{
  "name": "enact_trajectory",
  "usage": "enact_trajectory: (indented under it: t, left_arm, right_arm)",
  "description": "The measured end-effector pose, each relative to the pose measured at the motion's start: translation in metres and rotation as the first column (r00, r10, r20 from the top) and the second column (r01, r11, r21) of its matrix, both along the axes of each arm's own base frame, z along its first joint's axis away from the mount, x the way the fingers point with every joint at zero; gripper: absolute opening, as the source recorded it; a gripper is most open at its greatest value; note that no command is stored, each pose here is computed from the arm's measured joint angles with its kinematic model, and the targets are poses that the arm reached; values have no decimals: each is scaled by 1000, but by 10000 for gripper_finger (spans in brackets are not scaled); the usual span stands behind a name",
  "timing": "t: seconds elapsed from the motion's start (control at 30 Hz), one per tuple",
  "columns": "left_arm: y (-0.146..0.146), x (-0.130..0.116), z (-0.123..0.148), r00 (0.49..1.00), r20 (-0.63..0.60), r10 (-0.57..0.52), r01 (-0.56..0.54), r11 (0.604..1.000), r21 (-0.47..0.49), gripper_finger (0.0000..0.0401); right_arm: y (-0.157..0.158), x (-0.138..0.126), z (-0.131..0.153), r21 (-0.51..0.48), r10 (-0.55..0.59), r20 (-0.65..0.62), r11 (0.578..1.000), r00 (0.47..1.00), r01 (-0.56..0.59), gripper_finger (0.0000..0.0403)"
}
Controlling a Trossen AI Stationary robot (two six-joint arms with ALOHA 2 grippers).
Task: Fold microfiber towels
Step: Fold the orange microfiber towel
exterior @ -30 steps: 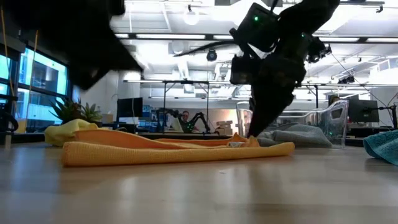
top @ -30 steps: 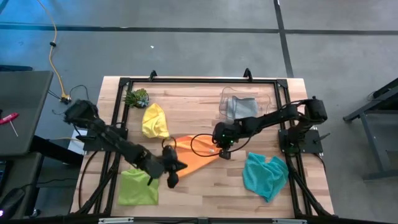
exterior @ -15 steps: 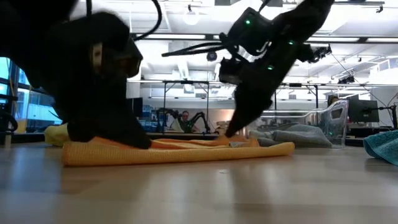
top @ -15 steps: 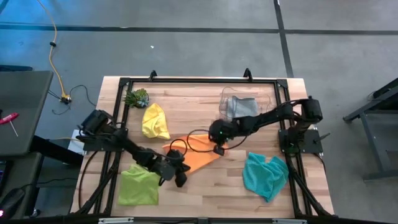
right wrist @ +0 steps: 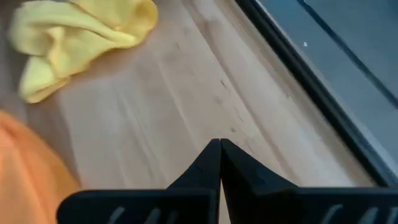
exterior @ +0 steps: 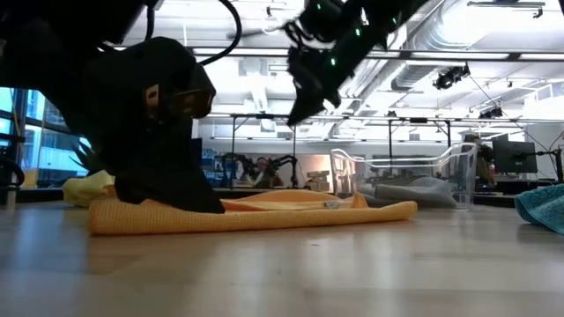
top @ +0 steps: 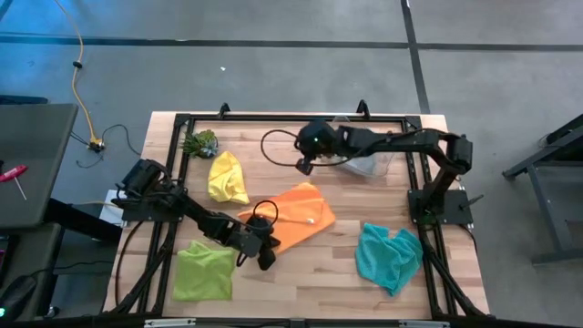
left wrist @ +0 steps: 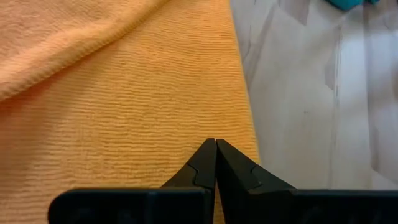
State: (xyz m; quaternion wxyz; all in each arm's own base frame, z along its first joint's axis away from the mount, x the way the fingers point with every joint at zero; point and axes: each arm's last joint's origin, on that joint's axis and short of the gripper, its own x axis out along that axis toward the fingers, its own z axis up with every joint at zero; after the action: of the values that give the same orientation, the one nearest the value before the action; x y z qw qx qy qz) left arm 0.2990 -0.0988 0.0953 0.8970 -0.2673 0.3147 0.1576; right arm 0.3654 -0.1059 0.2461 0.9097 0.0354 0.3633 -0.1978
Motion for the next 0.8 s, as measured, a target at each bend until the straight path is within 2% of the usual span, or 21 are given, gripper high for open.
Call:
enact_trajectory:
  t: [0.1, 0.2, 0.3, 0.47, 0.53, 0.63, 0.8]
  left_arm:
    - [-1, 0, 0, 999, -9, -34, 34, 999, -3, 0]
    - [-2, -1, 0, 998, -13, -58, 58, 998, 11, 0]
    - [-4, -2, -1, 997, -21, -70, 71, 997, 22, 0]
    - [-4, -2, -1, 997, -22, -72, 72, 997, 25, 0]
    - [-3, -2, -1, 997, -31, -71, 72, 997, 27, 0]
    - [-3, -2, -1, 997, -37, -75, 76, 997, 29, 0]
    - [2, -1, 1, 988, -54, -145, 147, 989, 34, 0]
  right_arm:
    - [3, -2, 16, 26, 72, -60, 997, 996, -71, 0]
    - [10, -8, 14, 221, 105, -112, 972, 988, -78, 0]
    - [21, -18, -14, 426, 49, -162, 904, 985, 25, 0]
    - [56, -36, -65, 564, -38, -175, 815, 984, 132, 0]
    - [73, -45, -86, 588, -68, -193, 790, 979, 170, 0]
    - [91, -53, -97, 595, -128, -194, 773, 973, 220, 0]
    - [116, -63, -106, 535, -197, -239, 791, 951, 298, 0]
